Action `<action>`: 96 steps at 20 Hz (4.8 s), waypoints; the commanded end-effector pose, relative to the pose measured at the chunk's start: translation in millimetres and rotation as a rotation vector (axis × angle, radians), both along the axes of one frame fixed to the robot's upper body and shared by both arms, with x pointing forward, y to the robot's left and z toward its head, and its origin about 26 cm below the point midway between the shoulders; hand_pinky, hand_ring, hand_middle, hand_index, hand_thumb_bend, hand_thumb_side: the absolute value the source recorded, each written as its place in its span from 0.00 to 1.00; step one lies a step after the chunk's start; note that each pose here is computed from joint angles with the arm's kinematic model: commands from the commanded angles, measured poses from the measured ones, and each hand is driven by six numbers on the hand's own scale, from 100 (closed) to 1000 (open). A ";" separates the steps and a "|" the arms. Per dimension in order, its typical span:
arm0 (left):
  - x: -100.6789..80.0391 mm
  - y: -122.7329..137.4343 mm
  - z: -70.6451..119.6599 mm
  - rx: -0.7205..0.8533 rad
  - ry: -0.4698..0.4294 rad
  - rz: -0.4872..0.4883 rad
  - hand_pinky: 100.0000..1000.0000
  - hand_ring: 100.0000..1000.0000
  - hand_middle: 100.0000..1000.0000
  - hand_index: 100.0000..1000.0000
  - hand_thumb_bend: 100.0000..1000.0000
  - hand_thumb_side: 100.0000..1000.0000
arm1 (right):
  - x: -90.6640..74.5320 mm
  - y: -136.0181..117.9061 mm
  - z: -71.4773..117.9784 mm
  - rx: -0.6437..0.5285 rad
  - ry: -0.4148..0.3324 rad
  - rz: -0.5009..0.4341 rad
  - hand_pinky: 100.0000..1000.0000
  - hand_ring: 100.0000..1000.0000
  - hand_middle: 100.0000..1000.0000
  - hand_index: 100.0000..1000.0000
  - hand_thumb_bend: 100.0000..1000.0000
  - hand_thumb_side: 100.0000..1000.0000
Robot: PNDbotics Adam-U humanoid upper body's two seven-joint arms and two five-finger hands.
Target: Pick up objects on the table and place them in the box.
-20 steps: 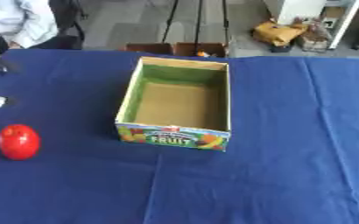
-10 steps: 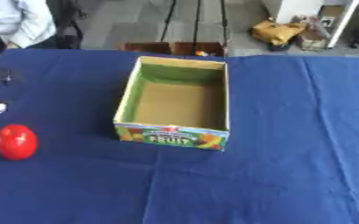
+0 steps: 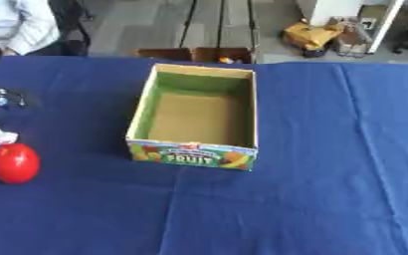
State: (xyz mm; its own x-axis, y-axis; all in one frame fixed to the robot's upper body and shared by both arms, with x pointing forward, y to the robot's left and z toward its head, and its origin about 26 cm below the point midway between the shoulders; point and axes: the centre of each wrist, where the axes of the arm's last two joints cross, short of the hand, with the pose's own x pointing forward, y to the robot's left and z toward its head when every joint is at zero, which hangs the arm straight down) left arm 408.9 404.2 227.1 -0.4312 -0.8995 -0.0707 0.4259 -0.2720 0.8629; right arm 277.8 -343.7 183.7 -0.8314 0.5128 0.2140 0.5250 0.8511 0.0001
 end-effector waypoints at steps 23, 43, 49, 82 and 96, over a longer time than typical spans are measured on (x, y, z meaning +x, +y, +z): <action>-14.8 21.4 -8.4 0.220 0.204 -0.167 0.87 0.92 1.00 1.00 0.45 0.82 | -0.7 1.6 7.4 0.007 -0.029 0.019 0.72 0.79 0.64 0.82 0.00 0.99; -19.4 27.4 -20.0 0.229 0.237 -0.165 0.69 0.85 1.00 1.00 0.46 0.80 | -0.7 1.8 6.6 0.027 -0.036 0.020 0.72 0.79 0.63 0.81 0.00 0.98; -18.8 30.3 -20.9 0.197 0.241 -0.127 0.57 0.76 1.00 1.00 0.36 0.72 | -0.7 1.9 6.6 0.036 -0.041 0.021 0.72 0.79 0.63 0.81 0.00 0.97; -20.4 29.5 -7.6 0.299 0.218 -0.168 0.55 0.72 1.00 1.00 0.45 0.72 | 0.1 3.5 7.2 0.071 -0.061 0.030 0.71 0.77 0.58 0.79 0.00 0.94; -26.0 36.6 -9.7 0.322 0.242 -0.186 0.54 0.71 0.95 1.00 0.43 0.75 | 0.1 3.5 6.9 0.081 -0.062 0.030 0.71 0.77 0.57 0.79 0.00 0.92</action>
State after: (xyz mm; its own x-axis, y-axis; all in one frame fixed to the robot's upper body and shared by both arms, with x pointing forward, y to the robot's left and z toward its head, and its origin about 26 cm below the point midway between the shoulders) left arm 387.6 432.1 198.5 -0.4410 -0.8818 -0.1670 0.4737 -0.3867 0.7913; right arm 279.5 -339.4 182.7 -0.8514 0.4716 0.2296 0.5015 0.8602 0.0928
